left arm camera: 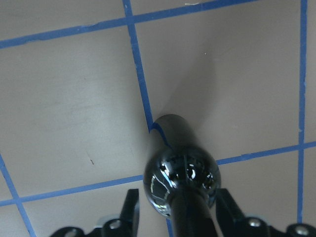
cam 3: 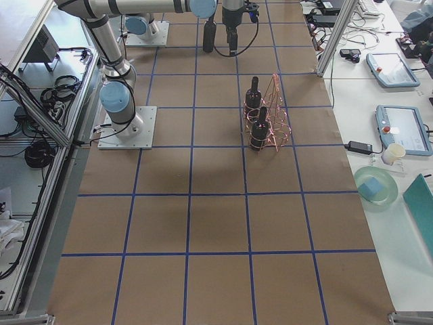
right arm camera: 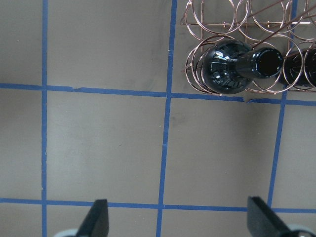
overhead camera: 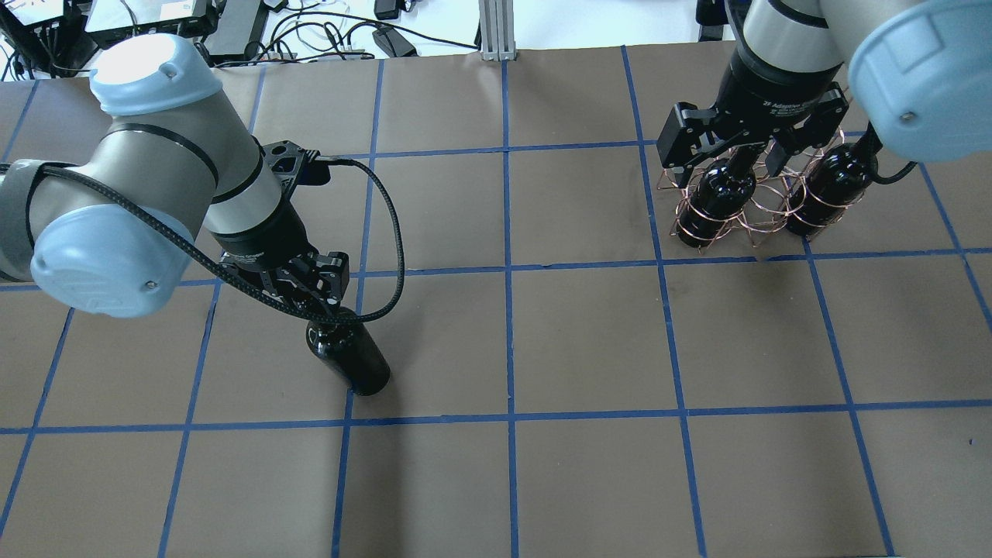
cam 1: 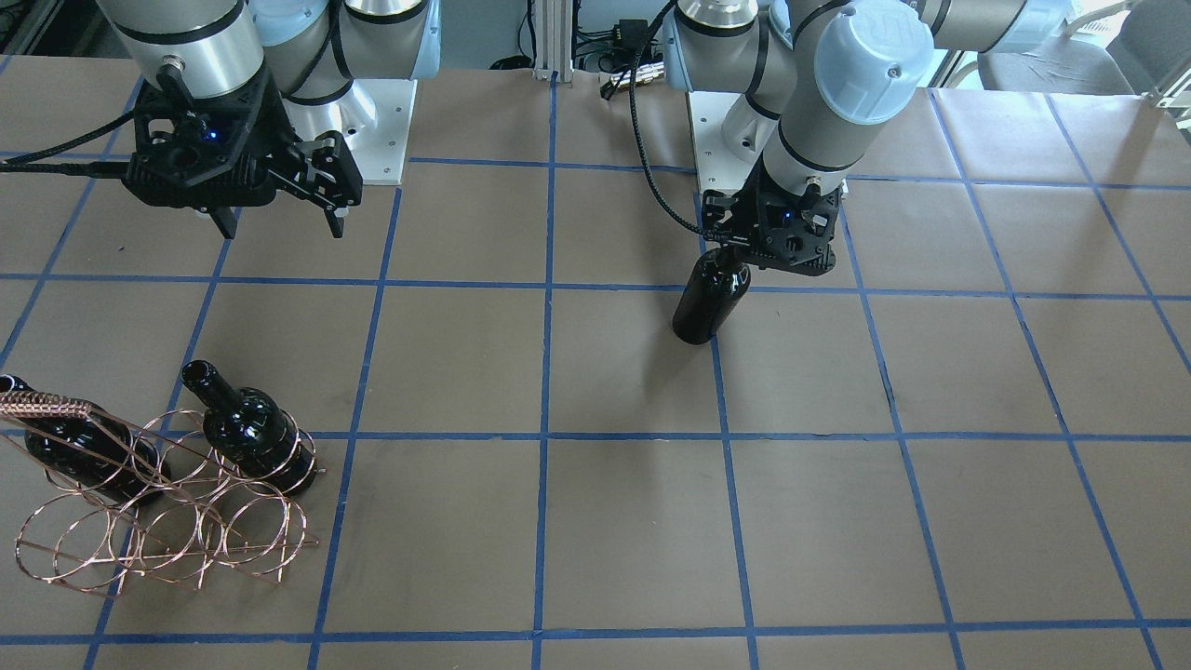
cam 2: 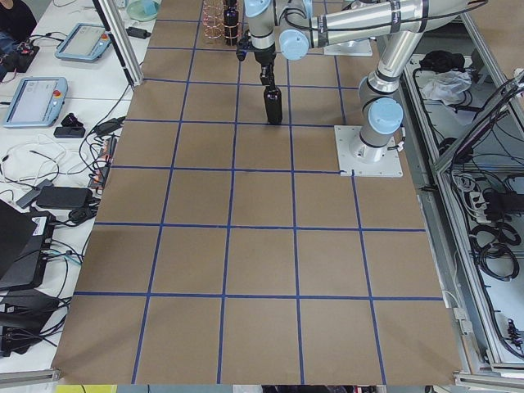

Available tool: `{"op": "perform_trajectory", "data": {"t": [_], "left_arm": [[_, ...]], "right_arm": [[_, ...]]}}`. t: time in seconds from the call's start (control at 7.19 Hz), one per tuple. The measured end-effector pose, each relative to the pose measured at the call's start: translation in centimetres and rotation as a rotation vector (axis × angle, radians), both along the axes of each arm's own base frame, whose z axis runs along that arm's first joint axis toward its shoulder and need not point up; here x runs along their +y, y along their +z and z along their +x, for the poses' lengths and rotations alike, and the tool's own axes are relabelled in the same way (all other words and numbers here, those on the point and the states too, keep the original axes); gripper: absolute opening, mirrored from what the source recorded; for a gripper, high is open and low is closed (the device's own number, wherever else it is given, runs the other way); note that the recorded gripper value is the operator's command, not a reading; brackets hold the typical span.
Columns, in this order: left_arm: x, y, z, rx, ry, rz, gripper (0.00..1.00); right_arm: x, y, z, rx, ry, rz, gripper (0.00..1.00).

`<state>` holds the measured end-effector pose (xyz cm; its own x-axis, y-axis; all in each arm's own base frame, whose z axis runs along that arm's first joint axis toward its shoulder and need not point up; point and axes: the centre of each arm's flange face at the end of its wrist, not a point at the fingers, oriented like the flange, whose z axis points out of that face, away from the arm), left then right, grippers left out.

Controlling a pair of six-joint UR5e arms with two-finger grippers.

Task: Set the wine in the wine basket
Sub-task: 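Lower the bottle onto the table and open the left gripper, then raise the left gripper away while the right arm reaches toward the bottle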

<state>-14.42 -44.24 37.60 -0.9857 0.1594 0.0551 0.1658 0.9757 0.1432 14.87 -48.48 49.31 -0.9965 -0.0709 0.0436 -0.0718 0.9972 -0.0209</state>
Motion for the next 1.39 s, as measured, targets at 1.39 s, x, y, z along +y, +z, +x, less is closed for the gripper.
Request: {"op": "perform_trajectory", "data": {"t": [1.39], "left_arm": [[-5.1, 10.7, 17.2, -0.112, 0.134, -0.103, 1.00]], "right_arm": [[3.4, -1.0, 12.9, -0.038, -0.063, -0.061, 0.99]]}}
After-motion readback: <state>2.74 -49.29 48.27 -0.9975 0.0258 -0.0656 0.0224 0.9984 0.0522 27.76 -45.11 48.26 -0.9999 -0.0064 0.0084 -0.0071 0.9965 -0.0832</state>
